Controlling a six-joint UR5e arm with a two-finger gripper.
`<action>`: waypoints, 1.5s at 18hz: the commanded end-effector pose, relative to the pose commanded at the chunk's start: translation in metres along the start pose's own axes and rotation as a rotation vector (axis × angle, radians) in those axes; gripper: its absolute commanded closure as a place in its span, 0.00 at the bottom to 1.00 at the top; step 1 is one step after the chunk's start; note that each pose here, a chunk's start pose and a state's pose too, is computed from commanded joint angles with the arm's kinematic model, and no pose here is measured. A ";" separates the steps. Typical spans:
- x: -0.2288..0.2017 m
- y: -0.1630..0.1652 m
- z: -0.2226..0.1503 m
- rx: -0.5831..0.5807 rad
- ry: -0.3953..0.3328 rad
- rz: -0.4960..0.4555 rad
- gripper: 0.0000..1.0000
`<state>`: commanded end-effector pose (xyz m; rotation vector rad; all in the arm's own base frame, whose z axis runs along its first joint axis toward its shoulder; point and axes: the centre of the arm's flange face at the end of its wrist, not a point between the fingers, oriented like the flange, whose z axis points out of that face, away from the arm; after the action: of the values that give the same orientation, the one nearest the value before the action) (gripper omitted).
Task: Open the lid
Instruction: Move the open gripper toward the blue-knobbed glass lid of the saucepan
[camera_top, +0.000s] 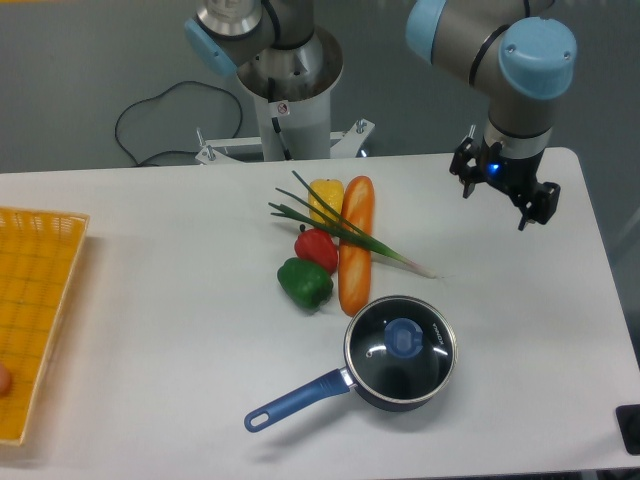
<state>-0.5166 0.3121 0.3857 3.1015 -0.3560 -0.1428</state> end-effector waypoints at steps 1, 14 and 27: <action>0.000 0.001 0.000 -0.002 0.000 -0.002 0.00; 0.005 -0.015 0.017 0.008 0.013 0.025 0.00; -0.005 -0.074 0.045 0.013 -0.021 0.258 0.00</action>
<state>-0.5084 0.3852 0.3395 3.0320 -0.7538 -0.1680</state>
